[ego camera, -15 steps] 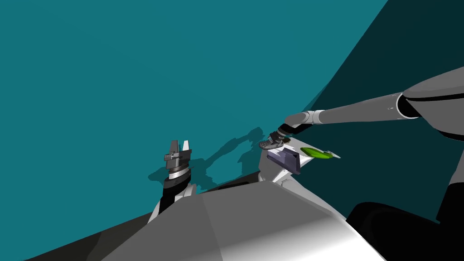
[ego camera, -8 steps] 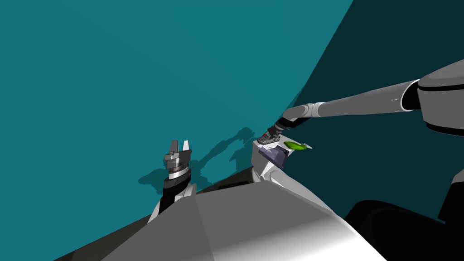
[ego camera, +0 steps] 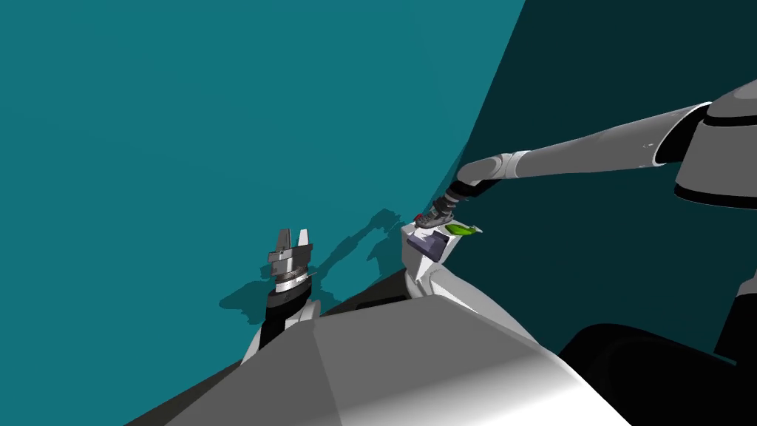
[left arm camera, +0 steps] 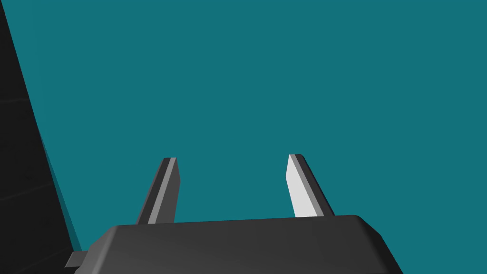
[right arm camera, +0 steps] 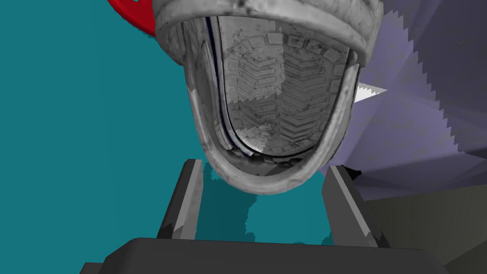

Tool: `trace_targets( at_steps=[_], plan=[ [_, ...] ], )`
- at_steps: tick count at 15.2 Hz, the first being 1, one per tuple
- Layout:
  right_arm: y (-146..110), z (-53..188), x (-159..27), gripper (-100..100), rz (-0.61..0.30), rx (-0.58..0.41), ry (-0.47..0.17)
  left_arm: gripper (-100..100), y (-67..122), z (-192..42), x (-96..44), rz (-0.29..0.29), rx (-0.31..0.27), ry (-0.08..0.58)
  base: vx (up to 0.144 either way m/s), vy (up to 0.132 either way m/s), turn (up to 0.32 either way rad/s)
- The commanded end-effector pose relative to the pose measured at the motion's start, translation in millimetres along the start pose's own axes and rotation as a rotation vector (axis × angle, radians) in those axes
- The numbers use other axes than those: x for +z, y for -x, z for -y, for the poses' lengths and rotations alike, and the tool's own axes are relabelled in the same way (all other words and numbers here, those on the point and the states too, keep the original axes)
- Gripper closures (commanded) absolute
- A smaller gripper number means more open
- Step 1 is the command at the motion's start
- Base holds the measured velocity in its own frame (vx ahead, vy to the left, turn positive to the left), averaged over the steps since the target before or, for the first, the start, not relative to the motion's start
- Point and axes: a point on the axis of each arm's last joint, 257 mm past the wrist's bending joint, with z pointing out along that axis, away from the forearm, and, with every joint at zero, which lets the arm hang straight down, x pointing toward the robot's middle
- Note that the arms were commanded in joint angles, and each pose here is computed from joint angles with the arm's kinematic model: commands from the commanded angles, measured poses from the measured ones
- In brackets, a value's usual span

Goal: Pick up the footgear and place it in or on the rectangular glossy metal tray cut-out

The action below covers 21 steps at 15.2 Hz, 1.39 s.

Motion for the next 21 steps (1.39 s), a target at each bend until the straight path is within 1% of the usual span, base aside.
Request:
trace_targets(
  at_steps=[1, 7, 15, 16, 17, 21],
  plan=[
    [9, 3, -8.9, 100, 0.003, -0.008, 0.008, 0, 0.0, 0, 0.0, 0.000, 0.000, 0.000, -0.043, -0.013, -0.043],
    [32, 3, -24.8, 100, 0.016, -0.014, 0.051, 0, 0.0, 0, 0.0, 0.000, 0.000, 0.000, -0.030, 0.015, -0.011],
    [55, -9, -38.3, 100, 0.043, -0.011, 0.126, 0, 0.0, 0, 0.0, 0.000, 0.000, 0.000, -0.014, 0.044, 0.031],
    [52, -7, -36.7, 100, 0.038, -0.012, 0.111, 0, 0.0, 0, 0.0, 0.000, 0.000, 0.000, -0.002, 0.036, 0.025],
    [52, -8, -37.0, -100, 0.039, -0.012, 0.116, 0, 0.0, 0, 0.0, 0.000, 0.000, 0.000, -0.001, 0.014, 0.002],
    [53, -8, -37.0, -100, 0.039, -0.012, 0.116, 0, 0.0, 0, 0.0, 0.000, 0.000, 0.000, 0.000, 0.002, 0.000]
  ],
)
